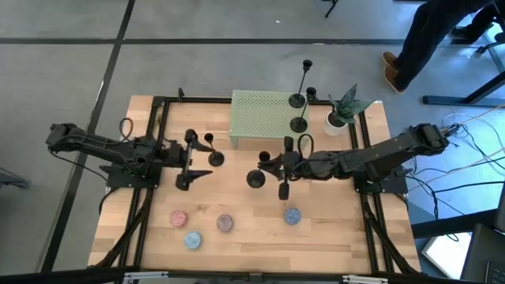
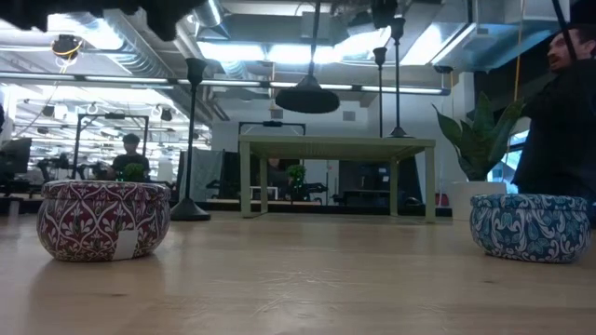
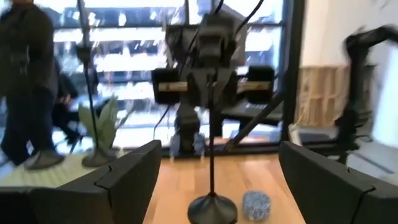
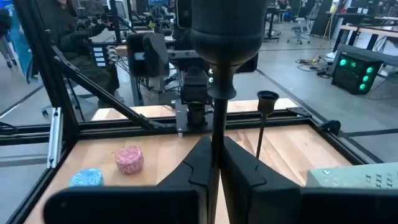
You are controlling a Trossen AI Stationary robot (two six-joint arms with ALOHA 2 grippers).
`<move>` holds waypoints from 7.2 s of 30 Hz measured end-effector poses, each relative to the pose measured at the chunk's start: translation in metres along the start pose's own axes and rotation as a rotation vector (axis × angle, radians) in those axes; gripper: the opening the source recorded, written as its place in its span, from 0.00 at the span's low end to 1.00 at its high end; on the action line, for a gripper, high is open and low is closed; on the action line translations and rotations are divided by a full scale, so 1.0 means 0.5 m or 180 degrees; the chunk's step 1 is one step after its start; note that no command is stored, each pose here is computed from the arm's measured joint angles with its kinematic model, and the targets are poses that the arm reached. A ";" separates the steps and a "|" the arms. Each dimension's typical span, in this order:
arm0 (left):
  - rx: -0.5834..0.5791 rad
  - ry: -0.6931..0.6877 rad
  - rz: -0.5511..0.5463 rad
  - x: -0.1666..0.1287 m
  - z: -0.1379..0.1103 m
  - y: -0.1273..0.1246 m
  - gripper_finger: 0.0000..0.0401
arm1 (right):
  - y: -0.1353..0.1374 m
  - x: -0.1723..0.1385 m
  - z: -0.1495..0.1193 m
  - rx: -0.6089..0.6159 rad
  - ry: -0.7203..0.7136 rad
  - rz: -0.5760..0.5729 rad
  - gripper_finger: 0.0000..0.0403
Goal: Pick & Place candle stick holders
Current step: Put the black candle holder on the shelf, then align the black candle holder with the black candle holder on the shelf
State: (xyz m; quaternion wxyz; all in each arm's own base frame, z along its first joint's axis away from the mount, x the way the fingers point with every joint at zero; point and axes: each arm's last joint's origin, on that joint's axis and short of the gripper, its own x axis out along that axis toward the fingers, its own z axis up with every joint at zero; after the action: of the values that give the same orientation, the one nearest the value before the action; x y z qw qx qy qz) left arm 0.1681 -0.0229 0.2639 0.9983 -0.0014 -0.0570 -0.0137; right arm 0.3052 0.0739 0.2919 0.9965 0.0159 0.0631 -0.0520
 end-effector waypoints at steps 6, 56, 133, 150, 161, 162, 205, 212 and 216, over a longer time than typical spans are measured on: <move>0.0044 0.0280 0.0211 0.085 0.009 -0.014 0.80 | -0.004 0.007 0.001 0.0016 -0.0054 0.0121 0.08; -0.0164 0.0686 0.0248 0.287 -0.003 -0.043 0.03 | -0.003 0.007 0.001 0.0005 -0.0042 0.0189 0.08; -0.0236 0.0069 0.1139 0.399 0.007 0.552 0.03 | 0.057 -0.129 -0.035 0.0254 0.1148 -0.0038 0.56; -0.0161 0.0374 0.1196 0.402 -0.028 0.559 0.03 | 0.037 -0.194 -0.047 0.0127 0.1582 -0.0419 0.56; -0.0138 0.0329 0.1187 0.403 -0.025 0.557 0.03 | 0.031 -0.201 -0.038 0.0132 0.1493 -0.0445 0.56; -0.0138 0.0333 0.1187 0.404 -0.027 0.558 0.03 | 0.031 -0.201 -0.038 0.0129 0.1498 -0.0447 0.56; 0.0020 0.0310 0.1136 0.412 -0.030 0.551 0.38 | 0.031 -0.201 -0.038 0.0157 0.1490 -0.0449 0.56; 0.0008 0.0376 0.1129 0.404 -0.011 0.544 0.44 | 0.031 -0.201 -0.038 0.0223 0.1486 -0.0465 0.56; 0.0008 0.0469 0.1124 0.391 0.022 0.531 0.45 | 0.031 -0.201 -0.038 0.0243 0.1484 -0.0470 0.56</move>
State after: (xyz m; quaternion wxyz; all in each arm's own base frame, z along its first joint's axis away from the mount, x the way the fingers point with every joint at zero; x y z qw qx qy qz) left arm 0.3684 0.2373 0.2965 0.9866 -0.0092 0.0174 0.1617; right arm 0.2054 0.1003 0.2864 0.9472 0.0605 0.2903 -0.1219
